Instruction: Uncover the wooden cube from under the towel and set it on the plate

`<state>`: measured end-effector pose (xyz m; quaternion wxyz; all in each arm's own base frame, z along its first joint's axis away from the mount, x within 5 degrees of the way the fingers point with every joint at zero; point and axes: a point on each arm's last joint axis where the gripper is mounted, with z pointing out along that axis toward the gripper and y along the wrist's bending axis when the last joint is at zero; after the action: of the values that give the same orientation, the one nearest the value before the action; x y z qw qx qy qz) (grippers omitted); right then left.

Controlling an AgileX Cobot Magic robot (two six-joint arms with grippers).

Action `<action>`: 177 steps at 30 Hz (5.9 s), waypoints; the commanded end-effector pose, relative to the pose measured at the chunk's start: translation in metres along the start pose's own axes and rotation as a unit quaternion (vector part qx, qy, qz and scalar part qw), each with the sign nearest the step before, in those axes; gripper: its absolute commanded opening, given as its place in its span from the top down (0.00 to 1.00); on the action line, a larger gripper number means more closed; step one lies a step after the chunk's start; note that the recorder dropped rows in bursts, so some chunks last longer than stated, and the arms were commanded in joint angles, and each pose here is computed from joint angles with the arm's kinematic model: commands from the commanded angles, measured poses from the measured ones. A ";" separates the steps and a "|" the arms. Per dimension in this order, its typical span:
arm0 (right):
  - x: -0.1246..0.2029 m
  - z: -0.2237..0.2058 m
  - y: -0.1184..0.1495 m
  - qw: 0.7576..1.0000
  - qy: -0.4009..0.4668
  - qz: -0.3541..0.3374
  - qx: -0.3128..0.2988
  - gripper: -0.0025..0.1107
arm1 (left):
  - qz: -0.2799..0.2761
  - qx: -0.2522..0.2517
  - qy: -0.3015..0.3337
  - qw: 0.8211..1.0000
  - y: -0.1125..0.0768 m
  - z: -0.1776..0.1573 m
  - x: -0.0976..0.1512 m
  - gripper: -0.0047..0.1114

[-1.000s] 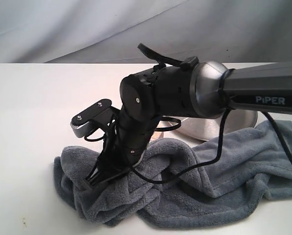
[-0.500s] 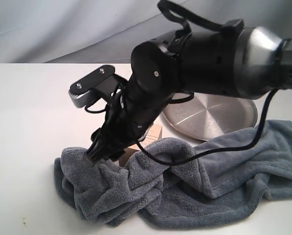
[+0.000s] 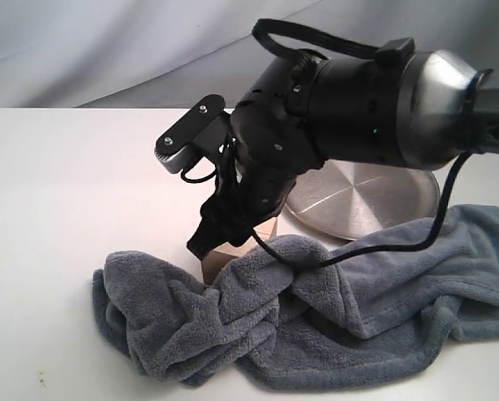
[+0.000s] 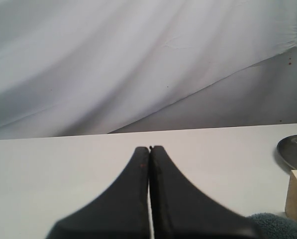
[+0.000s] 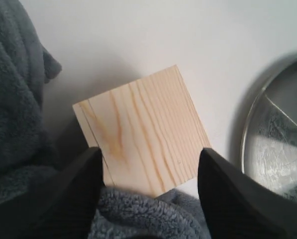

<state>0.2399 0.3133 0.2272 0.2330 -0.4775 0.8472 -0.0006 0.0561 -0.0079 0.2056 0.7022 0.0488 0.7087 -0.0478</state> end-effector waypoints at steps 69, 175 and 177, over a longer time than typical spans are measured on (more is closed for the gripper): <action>-0.038 0.043 -0.044 0.962 0.000 -0.176 -0.208 0.06 | -0.002 -0.001 -0.005 1.000 0.000 0.000 0.000 0.96; 0.036 0.084 -0.209 0.958 0.081 0.274 -0.005 0.57 | -0.002 -0.001 -0.005 1.000 0.000 0.000 0.000 0.96; 0.036 0.088 -0.209 0.959 0.077 0.274 -0.003 0.57 | -0.002 -0.001 -0.005 1.000 0.000 0.000 0.000 0.96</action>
<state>0.4236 0.1918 0.1805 0.1422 -0.2327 0.9617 0.0270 0.0561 -0.0079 0.2056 0.7022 0.0488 0.7087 -0.0478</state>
